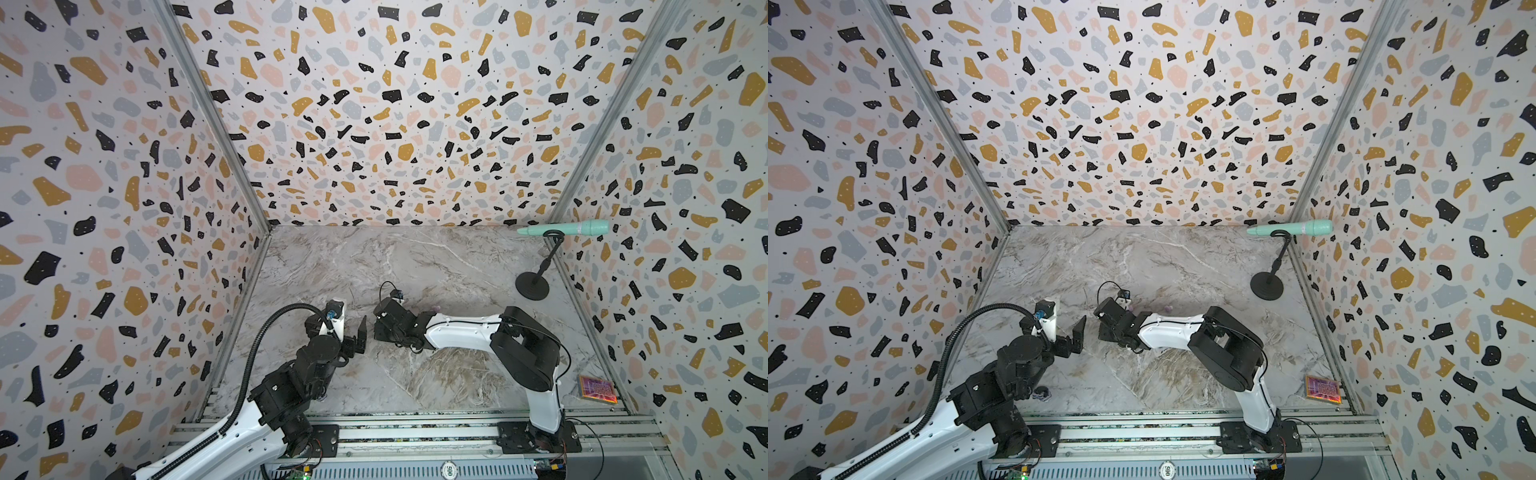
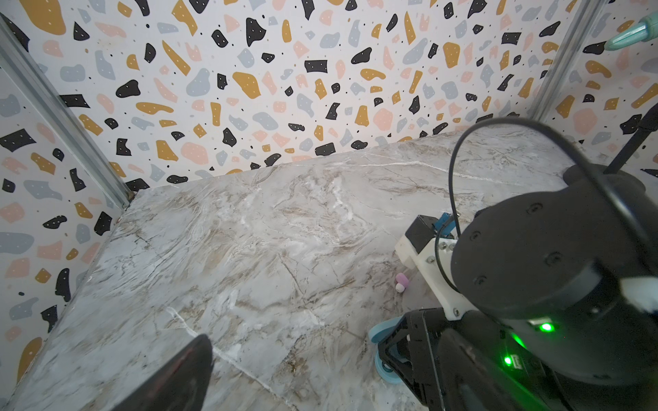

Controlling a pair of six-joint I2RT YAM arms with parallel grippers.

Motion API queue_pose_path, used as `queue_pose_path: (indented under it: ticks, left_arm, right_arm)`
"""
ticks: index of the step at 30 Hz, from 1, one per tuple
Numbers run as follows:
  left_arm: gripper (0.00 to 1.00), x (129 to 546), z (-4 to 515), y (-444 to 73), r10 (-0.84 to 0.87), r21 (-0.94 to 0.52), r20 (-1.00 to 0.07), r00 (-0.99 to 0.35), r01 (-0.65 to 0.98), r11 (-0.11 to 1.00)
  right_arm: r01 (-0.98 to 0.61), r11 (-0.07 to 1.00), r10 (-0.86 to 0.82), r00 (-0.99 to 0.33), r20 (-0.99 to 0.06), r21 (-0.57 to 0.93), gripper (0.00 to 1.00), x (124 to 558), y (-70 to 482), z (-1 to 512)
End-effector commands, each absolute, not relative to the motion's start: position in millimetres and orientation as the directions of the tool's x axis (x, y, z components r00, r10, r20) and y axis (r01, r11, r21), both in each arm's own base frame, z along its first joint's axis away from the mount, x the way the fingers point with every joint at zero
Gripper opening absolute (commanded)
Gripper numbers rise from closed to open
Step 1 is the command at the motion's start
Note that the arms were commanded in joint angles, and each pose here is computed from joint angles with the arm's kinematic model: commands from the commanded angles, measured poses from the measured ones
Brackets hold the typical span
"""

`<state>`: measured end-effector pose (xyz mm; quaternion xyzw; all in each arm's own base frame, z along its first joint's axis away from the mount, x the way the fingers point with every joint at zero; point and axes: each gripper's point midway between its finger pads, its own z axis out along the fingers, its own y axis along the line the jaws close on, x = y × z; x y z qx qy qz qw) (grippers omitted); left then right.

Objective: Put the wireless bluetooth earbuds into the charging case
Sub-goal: 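Lower the earbud into the empty case slot with the right gripper, then open the right gripper to release the earbud in the case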

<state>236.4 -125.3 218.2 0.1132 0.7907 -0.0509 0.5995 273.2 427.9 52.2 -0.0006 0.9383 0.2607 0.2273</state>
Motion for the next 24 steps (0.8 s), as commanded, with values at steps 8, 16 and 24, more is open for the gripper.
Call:
queue_pose_path:
  ticks: [8, 16, 24]
  left_arm:
    - [1.00, 239, 226, -127, 0.102, 0.044, -0.966, -0.238, 0.237, 0.970]
    - [1.00, 240, 225, -127, 0.108, 0.049, -0.964, -0.244, 0.238, 0.970]
    - [1.00, 241, 223, -127, 0.114, 0.056, -0.962, -0.249, 0.231, 0.971]
  right_arm:
    - [-0.147, 0.825, 0.137, -0.885, -0.445, 0.545, 0.35, 274, 441, 89]
    - [-0.172, 0.804, 0.145, -0.872, -0.468, 0.569, 0.37, 273, 442, 111]
    - [-0.193, 0.780, 0.152, -0.864, -0.480, 0.596, 0.41, 269, 441, 133]
